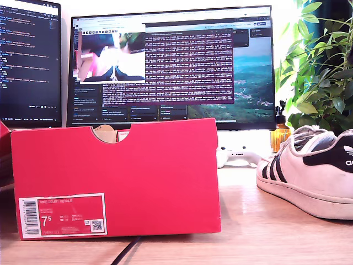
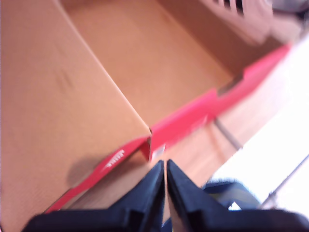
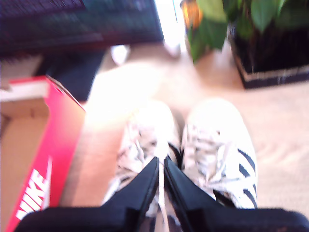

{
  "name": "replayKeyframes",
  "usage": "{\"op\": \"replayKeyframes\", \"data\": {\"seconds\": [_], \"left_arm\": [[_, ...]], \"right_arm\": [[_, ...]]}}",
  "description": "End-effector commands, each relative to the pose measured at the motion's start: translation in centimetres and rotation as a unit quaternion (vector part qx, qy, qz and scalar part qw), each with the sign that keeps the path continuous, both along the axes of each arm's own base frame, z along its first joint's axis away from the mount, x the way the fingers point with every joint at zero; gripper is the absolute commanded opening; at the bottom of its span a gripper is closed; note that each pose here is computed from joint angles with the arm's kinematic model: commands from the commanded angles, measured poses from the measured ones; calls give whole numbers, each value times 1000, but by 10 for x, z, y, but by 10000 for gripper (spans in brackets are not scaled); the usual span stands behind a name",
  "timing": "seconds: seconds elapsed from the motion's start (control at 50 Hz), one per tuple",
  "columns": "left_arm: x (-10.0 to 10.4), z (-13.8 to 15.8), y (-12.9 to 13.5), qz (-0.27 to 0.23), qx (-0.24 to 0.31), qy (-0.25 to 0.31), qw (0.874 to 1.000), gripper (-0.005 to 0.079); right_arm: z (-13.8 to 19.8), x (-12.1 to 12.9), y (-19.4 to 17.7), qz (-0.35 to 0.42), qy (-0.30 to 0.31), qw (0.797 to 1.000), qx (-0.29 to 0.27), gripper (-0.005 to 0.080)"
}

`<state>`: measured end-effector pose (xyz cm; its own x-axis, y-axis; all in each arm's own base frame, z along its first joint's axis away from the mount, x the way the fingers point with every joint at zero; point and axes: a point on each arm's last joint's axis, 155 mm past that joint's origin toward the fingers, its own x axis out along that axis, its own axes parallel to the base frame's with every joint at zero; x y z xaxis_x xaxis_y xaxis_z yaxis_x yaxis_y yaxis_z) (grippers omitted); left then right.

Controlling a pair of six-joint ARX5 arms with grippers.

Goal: Pack the white shoes by picking the first shoe and placing it inside the red shoebox, left side, then picking and rotating the second shoe and placing it in the shoebox

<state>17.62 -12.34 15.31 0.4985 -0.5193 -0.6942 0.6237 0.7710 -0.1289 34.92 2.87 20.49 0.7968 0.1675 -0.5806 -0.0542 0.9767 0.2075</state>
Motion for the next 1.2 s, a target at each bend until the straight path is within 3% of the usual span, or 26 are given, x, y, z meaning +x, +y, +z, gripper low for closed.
{"op": "replayKeyframes", "data": {"seconds": [0.0,0.26,0.42,0.58,0.74,0.96,1.18], "left_arm": [[-1,-9,-3,-16,18,10,1000,-18],[0,-53,-11,-49,108,77,990,-18],[12,-69,-17,-70,162,63,982,-19],[20,-88,-3,-57,235,70,968,-19],[29,-96,-1,-48,256,69,963,-19],[41,-91,-8,-42,243,44,968,-19],[42,-91,-9,-42,242,44,968,-19]], "right_arm": [[0,4,4,7,2,1000,0,-12],[-3,12,4,8,1,1000,-1,-12],[2,15,3,8,-11,1000,-1,-12],[-9,13,2,6,10,1000,0,-12],[-51,-8,19,41,108,992,39,-12],[-91,-29,51,86,213,971,66,2],[-81,-34,79,127,233,963,54,51]]}}
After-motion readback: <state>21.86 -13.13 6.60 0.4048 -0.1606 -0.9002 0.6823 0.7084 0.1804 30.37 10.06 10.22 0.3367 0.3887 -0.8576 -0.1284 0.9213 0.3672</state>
